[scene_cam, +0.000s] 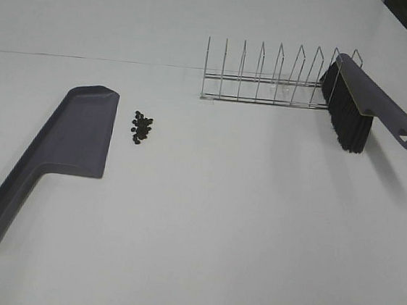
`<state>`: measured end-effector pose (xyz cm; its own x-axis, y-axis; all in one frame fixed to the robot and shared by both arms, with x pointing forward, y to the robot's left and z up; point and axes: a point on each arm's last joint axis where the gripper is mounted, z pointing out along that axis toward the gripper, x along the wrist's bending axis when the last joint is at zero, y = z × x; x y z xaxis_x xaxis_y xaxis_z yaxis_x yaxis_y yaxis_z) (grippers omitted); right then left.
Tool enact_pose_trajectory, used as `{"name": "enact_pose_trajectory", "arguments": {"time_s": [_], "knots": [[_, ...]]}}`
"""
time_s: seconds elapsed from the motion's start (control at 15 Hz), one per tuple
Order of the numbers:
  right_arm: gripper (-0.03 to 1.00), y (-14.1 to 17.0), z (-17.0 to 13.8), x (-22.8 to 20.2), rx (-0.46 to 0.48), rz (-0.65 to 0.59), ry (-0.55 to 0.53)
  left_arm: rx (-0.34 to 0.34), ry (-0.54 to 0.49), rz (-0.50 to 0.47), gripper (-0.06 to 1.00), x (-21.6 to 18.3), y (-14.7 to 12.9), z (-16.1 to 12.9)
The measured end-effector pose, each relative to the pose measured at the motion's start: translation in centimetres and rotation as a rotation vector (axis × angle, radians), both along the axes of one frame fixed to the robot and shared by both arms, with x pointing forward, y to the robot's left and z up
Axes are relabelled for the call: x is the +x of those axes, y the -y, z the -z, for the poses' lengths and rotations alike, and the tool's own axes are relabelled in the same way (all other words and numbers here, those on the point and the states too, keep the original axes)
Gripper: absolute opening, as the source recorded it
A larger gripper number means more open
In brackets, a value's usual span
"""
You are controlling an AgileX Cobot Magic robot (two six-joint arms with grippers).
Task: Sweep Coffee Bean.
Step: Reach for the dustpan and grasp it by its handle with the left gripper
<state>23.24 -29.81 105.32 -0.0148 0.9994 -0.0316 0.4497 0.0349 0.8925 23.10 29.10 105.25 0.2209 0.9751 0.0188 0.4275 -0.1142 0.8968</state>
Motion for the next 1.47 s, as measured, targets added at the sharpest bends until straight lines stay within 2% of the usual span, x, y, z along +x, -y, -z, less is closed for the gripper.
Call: {"name": "enact_pose_trajectory", "arguments": {"time_s": [0.53,0.73,0.93,1.13,1.27,1.47], "knots": [[0.00,0.0,0.0,0.0,0.000,0.000,0.000,-0.007,-0.003,-0.003,0.95,0.1,0.0,0.0],[0.00,0.0,0.0,0.0,0.000,0.000,0.000,-0.021,0.030,-0.017,0.92,1.7,0.1,-1.5],[0.00,0.0,0.0,0.0,0.000,0.000,0.000,-0.036,0.024,-0.044,0.90,6.5,0.3,-2.5],[0.00,0.0,0.0,0.0,0.000,0.000,0.000,-0.107,-0.004,-0.076,0.89,12.6,0.8,-2.9],[0.00,0.0,0.0,0.0,0.000,0.000,0.000,-0.135,-0.115,-0.090,0.89,16.7,1.2,-2.6],[0.00,0.0,0.0,0.0,0.000,0.000,0.001,-0.124,-0.275,-0.102,0.88,22.7,1.7,-1.3]]}}
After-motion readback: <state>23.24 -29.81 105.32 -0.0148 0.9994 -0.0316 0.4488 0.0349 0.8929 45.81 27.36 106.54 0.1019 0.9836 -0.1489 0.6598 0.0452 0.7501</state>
